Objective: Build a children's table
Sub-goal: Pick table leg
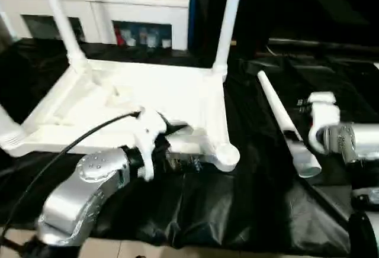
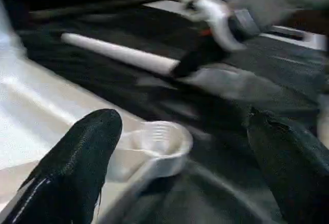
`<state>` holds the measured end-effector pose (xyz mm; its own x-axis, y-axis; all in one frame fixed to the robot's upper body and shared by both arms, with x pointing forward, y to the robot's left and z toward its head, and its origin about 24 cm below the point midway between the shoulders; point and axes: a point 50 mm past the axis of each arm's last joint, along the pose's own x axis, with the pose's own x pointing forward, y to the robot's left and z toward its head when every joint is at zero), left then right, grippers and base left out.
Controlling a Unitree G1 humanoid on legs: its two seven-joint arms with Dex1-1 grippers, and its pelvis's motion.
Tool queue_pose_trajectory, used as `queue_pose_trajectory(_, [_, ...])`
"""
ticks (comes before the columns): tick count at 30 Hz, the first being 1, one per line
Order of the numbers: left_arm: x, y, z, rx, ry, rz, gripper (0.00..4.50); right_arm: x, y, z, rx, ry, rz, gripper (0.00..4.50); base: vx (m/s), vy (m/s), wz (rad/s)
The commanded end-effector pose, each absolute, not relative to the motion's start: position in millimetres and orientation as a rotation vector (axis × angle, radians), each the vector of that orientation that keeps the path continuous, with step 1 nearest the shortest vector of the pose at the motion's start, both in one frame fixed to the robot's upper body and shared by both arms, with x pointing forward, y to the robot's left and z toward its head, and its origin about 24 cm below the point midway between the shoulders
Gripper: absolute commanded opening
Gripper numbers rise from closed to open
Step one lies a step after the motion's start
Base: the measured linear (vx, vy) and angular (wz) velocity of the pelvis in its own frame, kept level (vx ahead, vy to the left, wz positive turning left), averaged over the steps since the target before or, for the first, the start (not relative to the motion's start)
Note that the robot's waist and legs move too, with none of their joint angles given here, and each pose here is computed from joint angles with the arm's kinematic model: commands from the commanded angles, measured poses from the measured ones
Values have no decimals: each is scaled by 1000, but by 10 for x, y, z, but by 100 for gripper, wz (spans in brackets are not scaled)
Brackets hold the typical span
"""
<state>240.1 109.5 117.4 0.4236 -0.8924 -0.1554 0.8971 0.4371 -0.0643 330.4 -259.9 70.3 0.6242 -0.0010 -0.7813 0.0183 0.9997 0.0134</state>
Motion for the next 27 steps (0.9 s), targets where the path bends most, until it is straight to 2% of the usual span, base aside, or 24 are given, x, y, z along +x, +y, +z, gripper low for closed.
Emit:
queue_pose_trajectory(1, [2368,1057,1196,39,191,-1173,449,3329,-2599,757,60,900,13,450,0,0,0])
queue_pose_trajectory(3, [2335,1054,1195,41,216,-1202,450,3319,-2586,724,91,922,36,433,0,0,0])
queue_pose_trajectory(9, [2308,1084,1214,76,231,-1202,450,3322,-2598,679,64,956,48,381,0,0,0])
queue_pose_trajectory(12, [2299,1126,1240,99,225,-1181,450,3345,-2600,675,51,967,56,372,0,0,0])
queue_pose_trajectory(13, [2300,1132,1241,103,225,-1176,450,3350,-2600,675,48,967,56,347,0,0,0])
queue_pose_trajectory(19, [2313,1133,1241,107,225,-1168,450,3356,-2610,656,29,971,57,317,0,0,0])
queue_pose_trajectory(27, [2370,1143,1227,128,219,-1134,450,3352,-2598,586,14,984,69,247,0,0,0])
